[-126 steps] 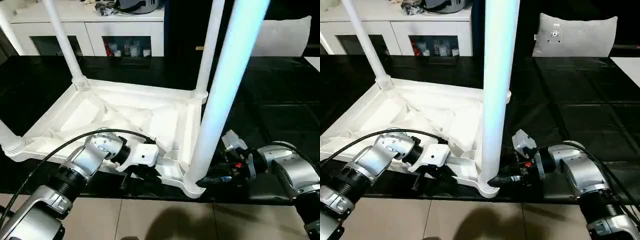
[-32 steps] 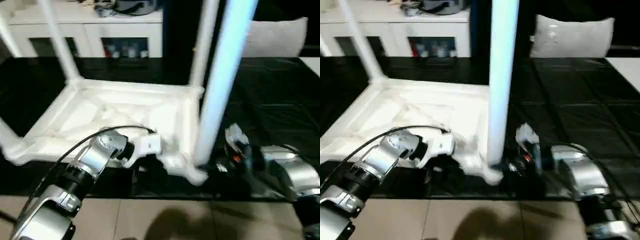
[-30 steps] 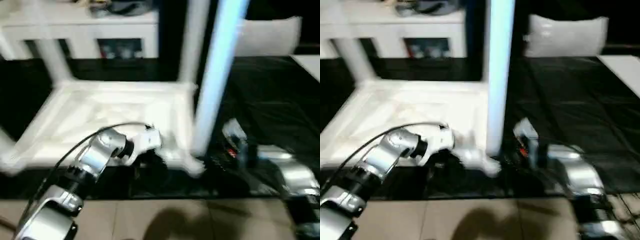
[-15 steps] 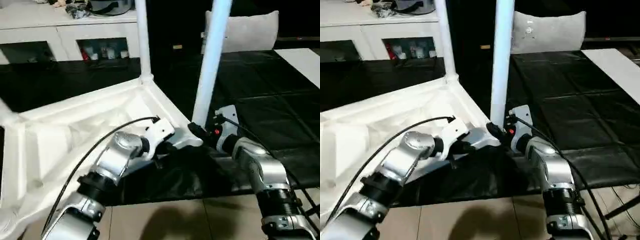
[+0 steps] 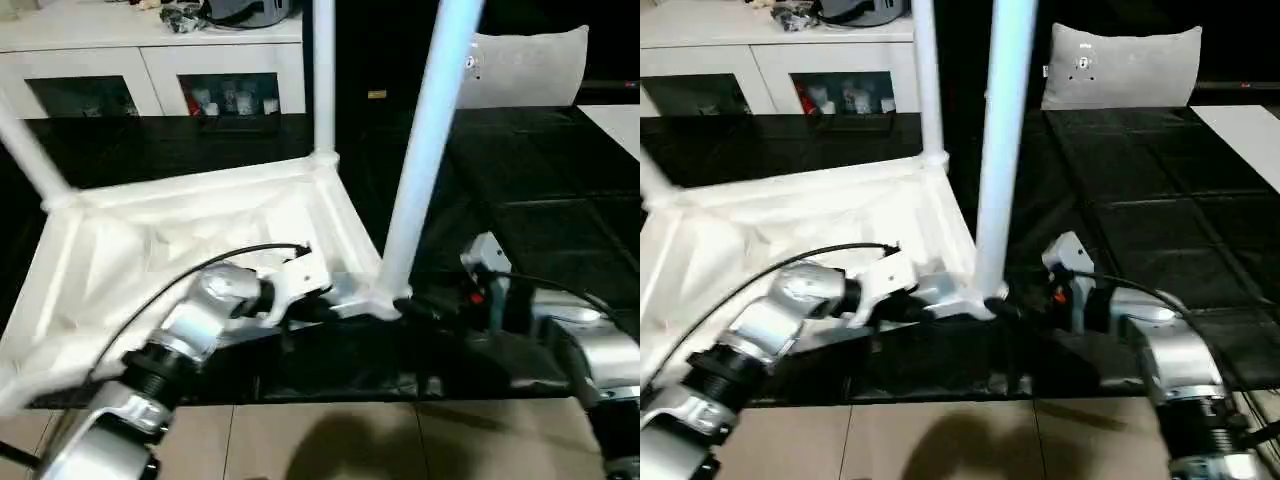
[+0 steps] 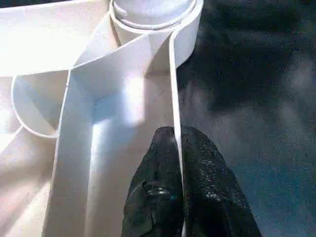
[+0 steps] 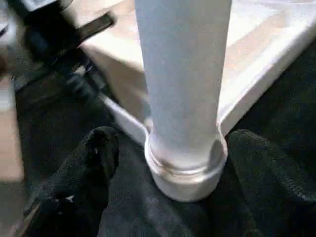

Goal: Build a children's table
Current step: Rotate leg to tighten

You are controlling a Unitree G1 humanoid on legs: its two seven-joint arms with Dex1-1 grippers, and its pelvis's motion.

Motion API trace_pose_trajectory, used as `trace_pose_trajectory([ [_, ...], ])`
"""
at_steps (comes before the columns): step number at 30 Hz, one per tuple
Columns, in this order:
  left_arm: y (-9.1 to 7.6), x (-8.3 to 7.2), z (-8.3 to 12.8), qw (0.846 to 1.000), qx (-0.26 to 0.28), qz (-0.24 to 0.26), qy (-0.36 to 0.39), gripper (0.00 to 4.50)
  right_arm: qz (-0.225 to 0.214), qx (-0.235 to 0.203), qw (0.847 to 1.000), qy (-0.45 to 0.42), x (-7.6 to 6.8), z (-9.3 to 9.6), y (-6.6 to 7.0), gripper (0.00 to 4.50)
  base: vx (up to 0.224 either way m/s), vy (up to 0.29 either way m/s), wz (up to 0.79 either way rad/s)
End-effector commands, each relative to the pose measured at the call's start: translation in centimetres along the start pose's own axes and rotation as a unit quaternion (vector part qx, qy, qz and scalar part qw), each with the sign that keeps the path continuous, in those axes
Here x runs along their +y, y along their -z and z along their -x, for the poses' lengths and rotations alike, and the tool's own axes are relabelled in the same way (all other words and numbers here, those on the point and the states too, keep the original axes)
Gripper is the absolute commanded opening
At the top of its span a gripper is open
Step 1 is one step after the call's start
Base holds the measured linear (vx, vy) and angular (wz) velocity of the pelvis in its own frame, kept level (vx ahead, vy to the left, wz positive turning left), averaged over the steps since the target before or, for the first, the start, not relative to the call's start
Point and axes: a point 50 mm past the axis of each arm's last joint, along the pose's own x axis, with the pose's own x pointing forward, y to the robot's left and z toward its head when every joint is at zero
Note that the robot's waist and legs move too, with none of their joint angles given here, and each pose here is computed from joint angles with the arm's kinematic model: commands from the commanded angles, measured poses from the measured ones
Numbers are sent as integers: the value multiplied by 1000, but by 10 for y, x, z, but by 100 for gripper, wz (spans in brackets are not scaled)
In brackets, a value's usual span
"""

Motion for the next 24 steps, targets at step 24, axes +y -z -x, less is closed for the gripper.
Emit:
trace_pose_trajectory([
  [24, 0, -20, 7, 970, 29, -146, 193, 0, 37, 12, 977, -209, 20, -23, -6, 205, 0, 0, 0],
])
